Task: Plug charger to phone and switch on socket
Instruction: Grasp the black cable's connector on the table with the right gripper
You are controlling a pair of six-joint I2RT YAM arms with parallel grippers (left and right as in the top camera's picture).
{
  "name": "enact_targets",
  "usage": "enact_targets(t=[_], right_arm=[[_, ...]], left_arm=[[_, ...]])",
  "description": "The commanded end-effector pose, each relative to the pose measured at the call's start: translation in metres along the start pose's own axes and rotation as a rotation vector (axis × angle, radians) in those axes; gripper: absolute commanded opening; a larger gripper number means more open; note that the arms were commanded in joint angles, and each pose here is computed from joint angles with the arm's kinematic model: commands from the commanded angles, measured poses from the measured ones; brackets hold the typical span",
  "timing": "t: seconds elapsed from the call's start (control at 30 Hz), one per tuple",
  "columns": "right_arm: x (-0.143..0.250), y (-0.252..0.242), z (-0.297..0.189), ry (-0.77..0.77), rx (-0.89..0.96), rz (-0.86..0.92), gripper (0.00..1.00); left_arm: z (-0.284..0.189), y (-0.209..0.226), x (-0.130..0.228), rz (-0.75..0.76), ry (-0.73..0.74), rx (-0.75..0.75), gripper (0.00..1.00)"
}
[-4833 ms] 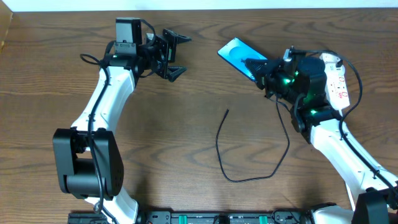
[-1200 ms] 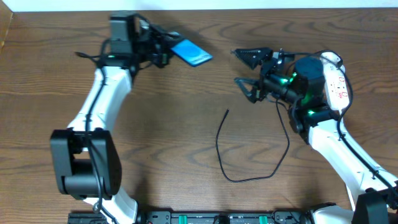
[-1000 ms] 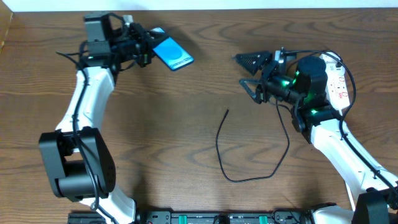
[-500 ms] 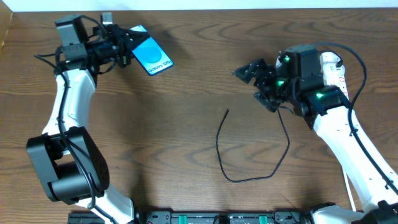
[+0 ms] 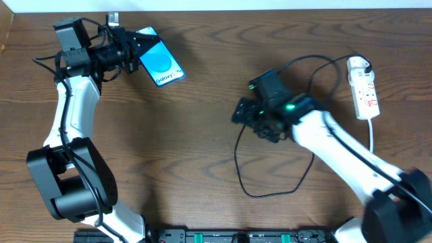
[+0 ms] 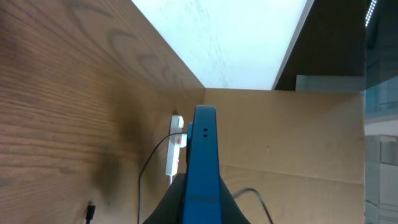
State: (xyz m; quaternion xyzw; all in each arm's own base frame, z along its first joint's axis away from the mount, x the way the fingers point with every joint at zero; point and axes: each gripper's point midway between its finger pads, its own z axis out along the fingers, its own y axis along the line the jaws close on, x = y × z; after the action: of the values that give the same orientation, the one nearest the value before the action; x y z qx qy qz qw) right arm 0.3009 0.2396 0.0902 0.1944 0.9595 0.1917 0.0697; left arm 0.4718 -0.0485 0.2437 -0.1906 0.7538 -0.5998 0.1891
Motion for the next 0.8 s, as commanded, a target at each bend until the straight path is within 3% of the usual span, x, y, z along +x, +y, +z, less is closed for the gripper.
enact_targets(t=[0.0, 0.23, 0.5, 0.77], right_arm=[[0.001, -0.008, 0.022, 0.000, 0.072, 0.049, 0.83], [0.005, -0.021, 0.049, 0.032, 0.135, 0.072, 0.78], [-0.014, -0.030, 0.049, -0.083, 0.186, 0.089, 0.78], [-0.017, -0.038, 0.065, -0.093, 0.221, 0.101, 0.73]], left_arm=[[-0.006, -0.019, 0.004, 0.063, 0.018, 0.038, 0.07], [-0.006, -0.020, 0.005, 0.063, 0.021, 0.040, 0.07], [-0.006, -0.020, 0.005, 0.063, 0.021, 0.040, 0.07], [-0.006, -0.020, 0.005, 0.063, 0.021, 0.040, 0.08]])
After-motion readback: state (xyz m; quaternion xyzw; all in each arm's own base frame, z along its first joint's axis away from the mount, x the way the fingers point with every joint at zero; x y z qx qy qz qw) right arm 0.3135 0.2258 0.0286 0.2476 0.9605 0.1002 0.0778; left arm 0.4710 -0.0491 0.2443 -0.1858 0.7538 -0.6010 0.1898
